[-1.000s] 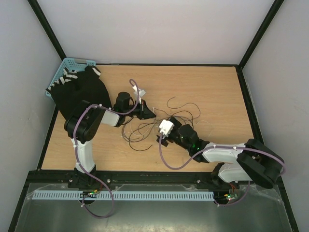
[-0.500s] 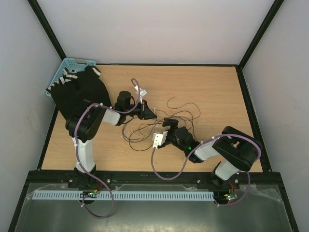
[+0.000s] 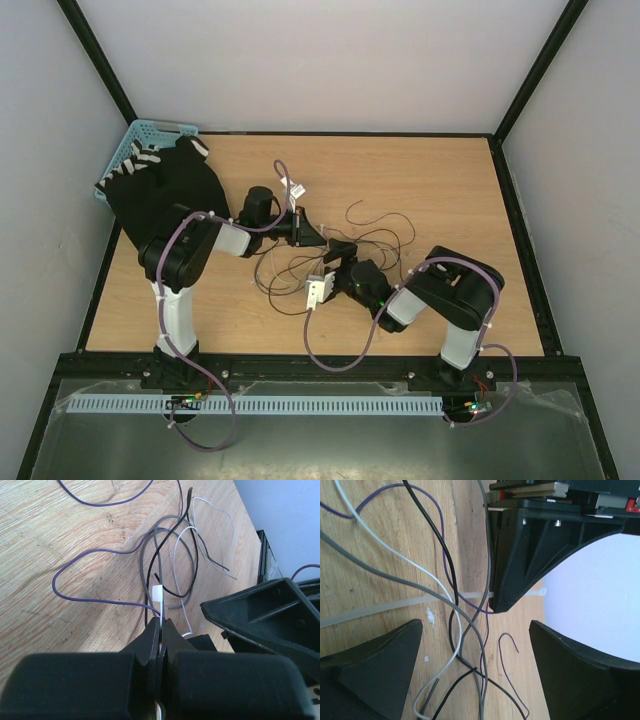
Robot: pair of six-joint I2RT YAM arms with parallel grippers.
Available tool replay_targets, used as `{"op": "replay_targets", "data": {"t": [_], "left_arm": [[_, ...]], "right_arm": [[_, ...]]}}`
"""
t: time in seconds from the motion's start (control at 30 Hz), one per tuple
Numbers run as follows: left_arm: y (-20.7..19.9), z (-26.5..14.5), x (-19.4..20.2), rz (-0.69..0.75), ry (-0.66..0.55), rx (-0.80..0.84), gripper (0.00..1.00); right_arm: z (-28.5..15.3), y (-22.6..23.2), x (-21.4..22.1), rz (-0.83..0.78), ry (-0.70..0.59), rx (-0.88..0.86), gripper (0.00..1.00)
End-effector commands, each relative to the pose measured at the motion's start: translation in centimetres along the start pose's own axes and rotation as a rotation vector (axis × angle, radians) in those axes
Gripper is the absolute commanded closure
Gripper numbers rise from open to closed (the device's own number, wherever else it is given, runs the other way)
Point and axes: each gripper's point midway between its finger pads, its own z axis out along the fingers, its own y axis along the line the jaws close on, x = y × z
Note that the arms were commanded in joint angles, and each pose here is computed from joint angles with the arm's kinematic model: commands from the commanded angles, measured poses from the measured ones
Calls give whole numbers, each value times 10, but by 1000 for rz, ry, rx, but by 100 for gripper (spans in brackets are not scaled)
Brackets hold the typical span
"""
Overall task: Zip-tie the wires
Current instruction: Tie the cable at the center of the board.
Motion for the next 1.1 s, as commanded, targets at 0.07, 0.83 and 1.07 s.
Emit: {"op": "replay_targets", "data": {"t": [0.07, 0.83, 1.07], "left_arm": [[-6, 3, -6, -36, 9, 46, 100], [-12, 3, -8, -68, 36, 84, 100], [-9, 1, -9, -79, 34, 81, 100]], "right_arm": [[11, 3, 1, -66, -5, 3, 1], [6, -2, -32, 24, -168, 9, 1], [-2, -1, -47, 71, -238, -4, 0]]}}
